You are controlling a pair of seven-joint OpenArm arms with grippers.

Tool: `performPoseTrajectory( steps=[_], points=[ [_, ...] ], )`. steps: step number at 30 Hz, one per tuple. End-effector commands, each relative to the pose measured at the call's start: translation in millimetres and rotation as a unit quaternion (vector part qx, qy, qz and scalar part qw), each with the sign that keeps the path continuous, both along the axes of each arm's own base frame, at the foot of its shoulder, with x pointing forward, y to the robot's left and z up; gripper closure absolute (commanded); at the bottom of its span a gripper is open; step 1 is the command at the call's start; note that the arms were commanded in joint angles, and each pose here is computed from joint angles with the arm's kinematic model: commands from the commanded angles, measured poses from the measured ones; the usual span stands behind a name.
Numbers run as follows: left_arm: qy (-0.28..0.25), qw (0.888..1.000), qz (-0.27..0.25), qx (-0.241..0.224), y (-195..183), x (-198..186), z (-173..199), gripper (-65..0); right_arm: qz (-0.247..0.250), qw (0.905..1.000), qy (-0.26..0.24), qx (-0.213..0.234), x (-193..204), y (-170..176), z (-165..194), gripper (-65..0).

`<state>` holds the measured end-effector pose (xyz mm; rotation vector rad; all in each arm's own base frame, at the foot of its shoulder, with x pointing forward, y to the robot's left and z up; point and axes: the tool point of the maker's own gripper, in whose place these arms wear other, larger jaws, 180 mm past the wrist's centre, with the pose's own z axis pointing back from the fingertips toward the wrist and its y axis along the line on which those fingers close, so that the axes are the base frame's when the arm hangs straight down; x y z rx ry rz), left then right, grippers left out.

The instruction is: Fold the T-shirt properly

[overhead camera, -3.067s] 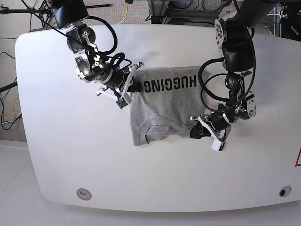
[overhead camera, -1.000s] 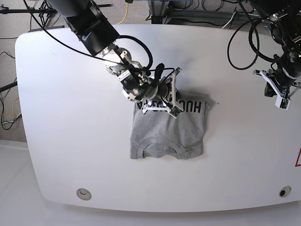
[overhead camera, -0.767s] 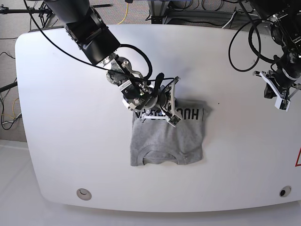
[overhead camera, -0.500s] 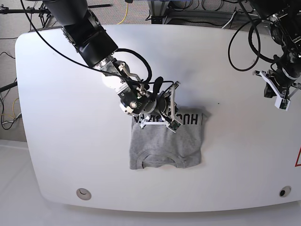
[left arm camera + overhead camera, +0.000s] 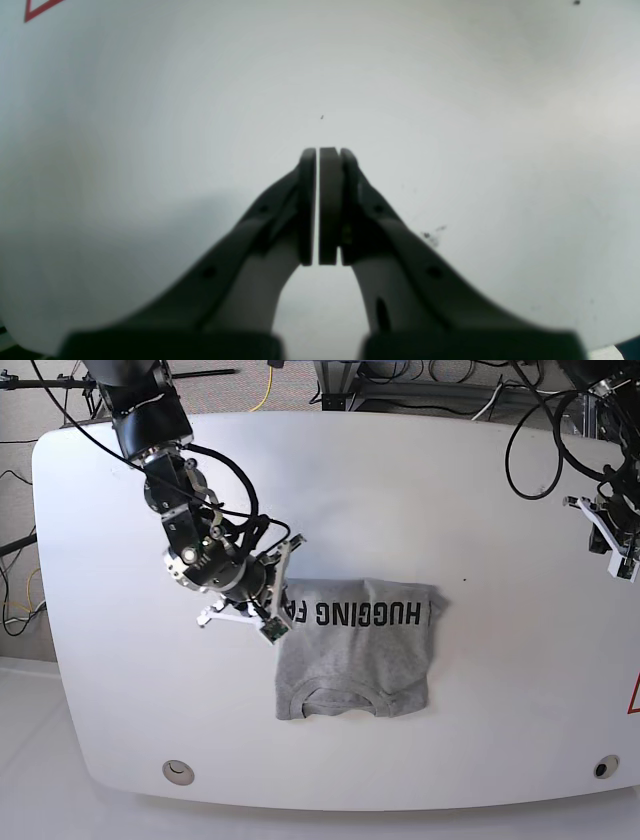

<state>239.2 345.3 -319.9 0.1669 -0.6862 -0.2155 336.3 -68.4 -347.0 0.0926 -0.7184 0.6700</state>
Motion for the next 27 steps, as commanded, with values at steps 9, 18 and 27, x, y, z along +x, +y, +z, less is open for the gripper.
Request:
performPoseTrajectory(
  steps=[9, 18, 27],
  points=[
    [0.036, 0.995, 0.083, 0.044, 57, -70, 6, 0.0, -0.159, 0.9782, 0.001, -0.133, -48, -170, -3, 0.0],
    [0.086, 0.984, 0.148, 0.049, 78, -140, -5, 0.0, -0.309, 0.9239, 0.027, -0.224, -127, -297, 14, 0.0],
    [0.145, 0.971, 0.188, 0.028, 67, -203, -28, 0.0, -0.407, 0.8538, 0.081, -0.315, -220, -368, 20, 0.0]
  ],
)
